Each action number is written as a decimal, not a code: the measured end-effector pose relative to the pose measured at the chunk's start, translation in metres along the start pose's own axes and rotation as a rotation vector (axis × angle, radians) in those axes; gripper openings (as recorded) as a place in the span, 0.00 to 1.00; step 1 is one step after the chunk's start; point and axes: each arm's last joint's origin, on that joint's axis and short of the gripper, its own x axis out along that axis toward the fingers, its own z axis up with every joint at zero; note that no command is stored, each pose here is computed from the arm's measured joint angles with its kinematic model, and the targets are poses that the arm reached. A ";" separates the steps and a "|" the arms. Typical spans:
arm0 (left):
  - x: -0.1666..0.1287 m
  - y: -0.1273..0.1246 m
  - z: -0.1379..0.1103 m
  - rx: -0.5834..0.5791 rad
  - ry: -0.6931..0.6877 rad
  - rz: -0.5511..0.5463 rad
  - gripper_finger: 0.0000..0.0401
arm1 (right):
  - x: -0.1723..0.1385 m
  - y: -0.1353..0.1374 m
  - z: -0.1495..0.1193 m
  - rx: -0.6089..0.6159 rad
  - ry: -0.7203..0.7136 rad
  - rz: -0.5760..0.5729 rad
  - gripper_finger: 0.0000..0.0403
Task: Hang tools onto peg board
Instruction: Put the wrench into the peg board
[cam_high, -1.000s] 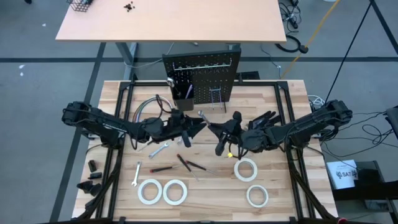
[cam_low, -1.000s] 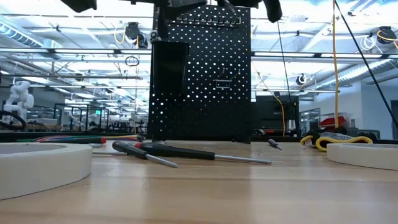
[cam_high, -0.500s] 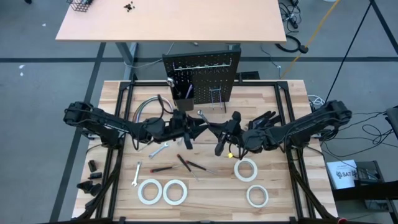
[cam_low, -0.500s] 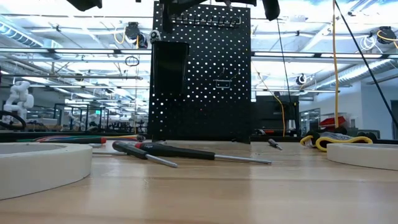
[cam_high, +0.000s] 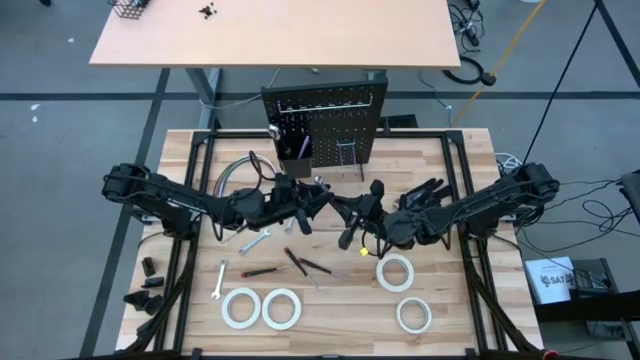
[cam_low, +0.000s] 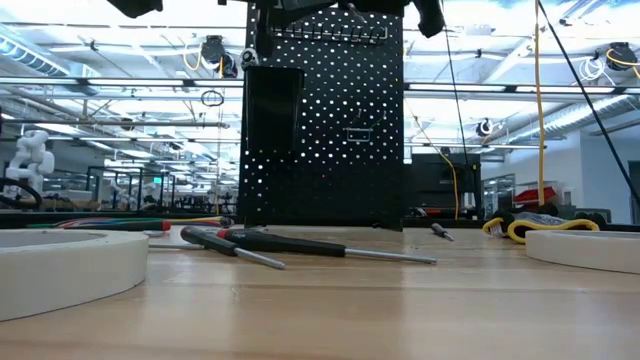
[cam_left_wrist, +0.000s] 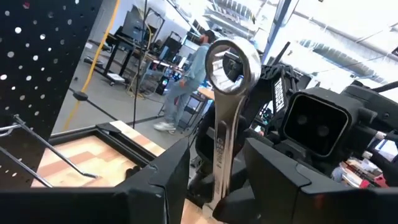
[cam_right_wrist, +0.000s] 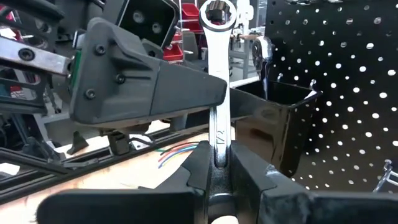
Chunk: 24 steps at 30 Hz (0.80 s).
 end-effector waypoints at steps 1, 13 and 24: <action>0.000 0.001 0.000 0.000 -0.002 0.005 0.36 | 0.000 0.000 0.000 -0.003 0.000 0.000 0.08; 0.002 0.004 0.002 0.003 -0.001 -0.001 0.03 | 0.000 0.000 -0.001 -0.048 0.003 -0.001 0.13; 0.001 0.005 0.003 0.041 -0.007 0.029 0.02 | -0.017 -0.008 0.022 -0.027 0.016 0.121 0.59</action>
